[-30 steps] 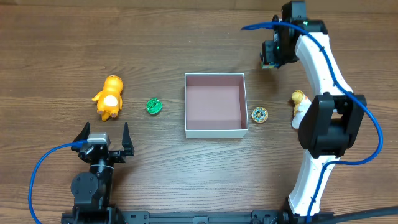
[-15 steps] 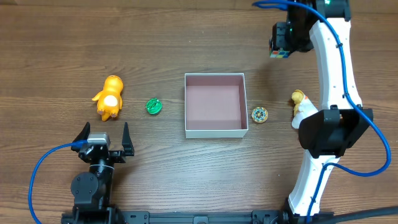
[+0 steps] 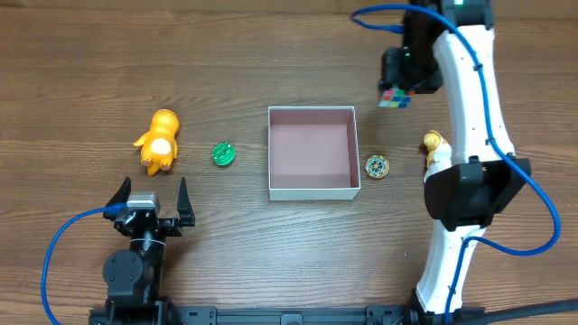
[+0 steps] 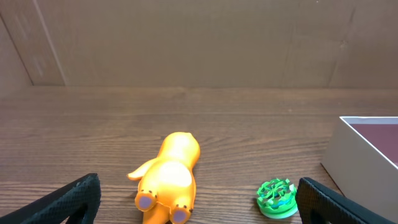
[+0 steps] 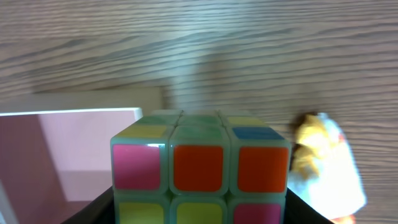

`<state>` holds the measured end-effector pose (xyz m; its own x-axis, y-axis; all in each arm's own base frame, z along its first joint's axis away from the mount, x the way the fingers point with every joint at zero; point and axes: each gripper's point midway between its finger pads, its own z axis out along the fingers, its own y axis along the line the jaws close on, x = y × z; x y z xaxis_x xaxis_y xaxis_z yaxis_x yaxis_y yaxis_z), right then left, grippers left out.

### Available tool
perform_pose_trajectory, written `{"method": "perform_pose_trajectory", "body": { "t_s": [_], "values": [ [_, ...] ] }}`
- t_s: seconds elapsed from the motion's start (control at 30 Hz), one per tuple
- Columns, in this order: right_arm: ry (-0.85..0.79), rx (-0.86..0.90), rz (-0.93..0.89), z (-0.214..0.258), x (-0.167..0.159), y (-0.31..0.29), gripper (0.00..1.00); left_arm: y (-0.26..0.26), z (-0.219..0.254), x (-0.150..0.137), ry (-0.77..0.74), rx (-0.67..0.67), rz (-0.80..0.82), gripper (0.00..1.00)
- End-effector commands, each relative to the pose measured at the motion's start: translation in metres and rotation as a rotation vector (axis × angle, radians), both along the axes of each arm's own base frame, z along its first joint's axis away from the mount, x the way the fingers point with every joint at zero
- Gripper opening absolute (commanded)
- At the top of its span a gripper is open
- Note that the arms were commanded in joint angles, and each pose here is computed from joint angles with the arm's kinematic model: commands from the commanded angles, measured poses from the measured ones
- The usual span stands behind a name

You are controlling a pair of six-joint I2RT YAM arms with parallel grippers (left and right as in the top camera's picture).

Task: Pack container
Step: 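Lift the cube and carry it over the white box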

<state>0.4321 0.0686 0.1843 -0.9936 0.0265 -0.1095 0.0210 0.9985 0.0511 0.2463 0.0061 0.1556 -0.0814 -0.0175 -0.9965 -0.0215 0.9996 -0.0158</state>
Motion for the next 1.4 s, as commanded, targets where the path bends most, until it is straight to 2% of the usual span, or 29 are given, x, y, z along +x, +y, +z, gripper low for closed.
{"method": "perform_pose_trajectory", "body": {
  "t_s": [0.0, 0.27, 0.5, 1.03, 1.37],
  "values": [
    [-0.084, 0.033, 0.016, 0.032, -0.007, 0.034, 0.33, 0.002, 0.0, 0.0, -0.002, 0.023, 0.01, 1.0],
    [-0.081, 0.087, 0.024, 0.04, -0.026, 0.09, 0.33, 0.002, 0.0, 0.0, -0.002, 0.023, 0.01, 1.0],
    [-0.075, 0.089, 0.067, 0.039, -0.035, 0.109, 0.33, 0.002, 0.0, 0.0, -0.002, 0.023, 0.01, 1.0],
    [-0.017, 0.035, 0.068, 0.019, -0.042, 0.103, 0.33, 0.002, 0.0, 0.0, -0.002, 0.023, 0.01, 1.0],
    [0.082, -0.02, 0.062, -0.012, -0.055, 0.094, 0.33, 0.002, 0.0, 0.0, -0.002, 0.023, 0.01, 1.0]
  ]
}}
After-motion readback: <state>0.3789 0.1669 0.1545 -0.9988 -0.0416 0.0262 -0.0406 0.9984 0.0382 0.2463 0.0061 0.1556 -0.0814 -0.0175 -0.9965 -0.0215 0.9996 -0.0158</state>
